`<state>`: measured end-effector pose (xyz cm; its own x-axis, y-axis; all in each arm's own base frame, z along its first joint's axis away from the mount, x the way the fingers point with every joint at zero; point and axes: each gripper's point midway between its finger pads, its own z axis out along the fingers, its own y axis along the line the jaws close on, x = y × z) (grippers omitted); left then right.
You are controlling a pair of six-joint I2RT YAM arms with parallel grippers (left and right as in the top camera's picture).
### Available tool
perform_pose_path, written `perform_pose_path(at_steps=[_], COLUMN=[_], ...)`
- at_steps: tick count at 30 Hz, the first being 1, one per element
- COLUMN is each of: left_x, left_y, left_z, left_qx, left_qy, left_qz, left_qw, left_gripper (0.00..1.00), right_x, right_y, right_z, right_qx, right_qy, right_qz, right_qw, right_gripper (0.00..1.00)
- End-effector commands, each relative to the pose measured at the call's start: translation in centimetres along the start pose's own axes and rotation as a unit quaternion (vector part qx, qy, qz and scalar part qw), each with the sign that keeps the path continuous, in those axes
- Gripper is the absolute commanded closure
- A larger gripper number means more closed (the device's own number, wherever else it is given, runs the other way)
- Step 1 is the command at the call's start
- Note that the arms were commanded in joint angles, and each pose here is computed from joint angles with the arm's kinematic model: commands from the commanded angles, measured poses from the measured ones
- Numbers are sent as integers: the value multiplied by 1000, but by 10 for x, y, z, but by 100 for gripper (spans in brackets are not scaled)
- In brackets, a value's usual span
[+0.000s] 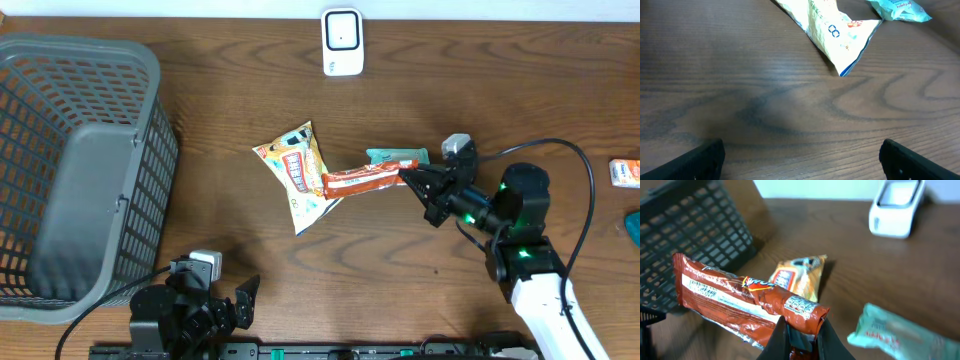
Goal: Scan the item barcode
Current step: 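Grasp the red snack bar and lift it with the right gripper, then swing the red snack bar up to the white scanner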
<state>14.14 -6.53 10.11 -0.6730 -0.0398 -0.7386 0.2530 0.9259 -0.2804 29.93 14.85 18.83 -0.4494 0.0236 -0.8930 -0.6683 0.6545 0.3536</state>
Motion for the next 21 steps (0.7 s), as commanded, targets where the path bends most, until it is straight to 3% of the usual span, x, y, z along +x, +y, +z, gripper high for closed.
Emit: perform_pose_path(at_steps=[1,11,16,21], left_x=[3,3,3,3], left_y=[-2,-2,-2,-2], left_z=[0,0,0,0], left_qx=[5,5,5,5], left_qy=[6,6,6,6], left_qz=[-1,-1,-1,-1], left_qw=[1000,1000,1000,1000], left_gripper=[1,1,1,2], right_x=[-27,-37,-44,-59], right_y=[21,24,-15,-58], right_z=[-8,-12,-15,-30], right_qx=[-30,-22,90,246], right_qy=[-38,-56,-66,-82], right_qz=[-75,-104,-81,-98], right_qw=[996,993,990,961], right_gripper=[99,99,99,99])
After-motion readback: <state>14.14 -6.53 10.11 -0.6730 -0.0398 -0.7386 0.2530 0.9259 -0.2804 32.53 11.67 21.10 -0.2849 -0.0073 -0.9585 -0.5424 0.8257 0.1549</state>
